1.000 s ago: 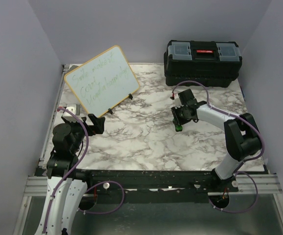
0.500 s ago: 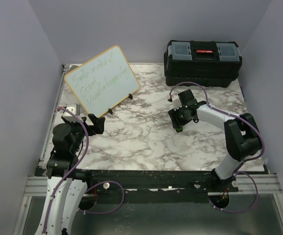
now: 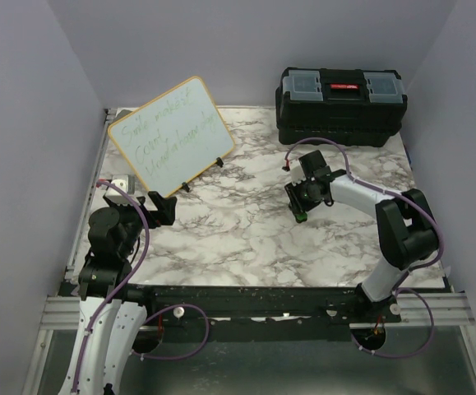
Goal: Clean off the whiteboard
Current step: Pick up the whiteboard eraser from the center of the board.
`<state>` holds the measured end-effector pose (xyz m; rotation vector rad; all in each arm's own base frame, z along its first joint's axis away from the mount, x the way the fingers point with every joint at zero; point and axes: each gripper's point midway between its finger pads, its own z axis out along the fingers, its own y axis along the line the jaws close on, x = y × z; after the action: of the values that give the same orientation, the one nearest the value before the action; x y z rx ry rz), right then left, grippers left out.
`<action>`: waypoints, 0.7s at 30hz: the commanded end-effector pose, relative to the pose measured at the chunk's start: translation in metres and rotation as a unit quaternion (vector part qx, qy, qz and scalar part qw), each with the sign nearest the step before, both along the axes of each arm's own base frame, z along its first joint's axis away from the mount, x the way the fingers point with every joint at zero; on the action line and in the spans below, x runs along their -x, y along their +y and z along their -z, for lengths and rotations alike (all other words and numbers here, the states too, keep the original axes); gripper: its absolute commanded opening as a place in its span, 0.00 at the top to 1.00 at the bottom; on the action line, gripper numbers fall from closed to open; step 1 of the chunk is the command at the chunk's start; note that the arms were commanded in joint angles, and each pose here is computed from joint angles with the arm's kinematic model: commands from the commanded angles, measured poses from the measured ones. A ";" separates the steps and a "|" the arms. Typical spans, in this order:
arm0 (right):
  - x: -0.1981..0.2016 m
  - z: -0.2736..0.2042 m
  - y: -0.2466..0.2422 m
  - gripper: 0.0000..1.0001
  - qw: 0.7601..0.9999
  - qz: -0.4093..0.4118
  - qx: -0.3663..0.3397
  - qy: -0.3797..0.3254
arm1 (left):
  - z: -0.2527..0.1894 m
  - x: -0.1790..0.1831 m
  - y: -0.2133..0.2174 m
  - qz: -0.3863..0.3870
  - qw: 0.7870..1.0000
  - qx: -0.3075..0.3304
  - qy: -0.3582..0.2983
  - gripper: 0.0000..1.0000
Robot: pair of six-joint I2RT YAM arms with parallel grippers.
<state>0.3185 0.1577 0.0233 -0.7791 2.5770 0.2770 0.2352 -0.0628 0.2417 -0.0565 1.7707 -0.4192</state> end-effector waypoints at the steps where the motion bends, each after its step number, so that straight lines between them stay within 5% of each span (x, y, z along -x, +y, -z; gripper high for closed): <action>1: -0.007 0.005 0.001 0.62 1.000 0.007 0.008 -0.001 | -0.004 -0.001 0.000 0.004 1.000 -0.004 -0.013 0.01; 6: -0.008 0.007 0.000 0.65 1.000 0.008 0.009 -0.005 | -0.005 -0.001 0.000 0.004 1.000 -0.004 -0.013 0.01; 11: -0.012 -0.002 0.005 0.99 1.000 0.002 -0.002 -0.015 | -0.005 -0.001 0.003 -0.008 1.000 0.001 -0.011 0.01; 21: 0.020 -0.100 0.067 0.99 0.968 -0.133 -0.205 -0.063 | -0.043 -0.017 0.015 -0.043 0.995 0.088 -0.037 0.01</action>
<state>0.3177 0.1897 0.0723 -0.8296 2.4029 0.5056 0.2402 -0.0506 0.2459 -0.1630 1.7518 -0.4220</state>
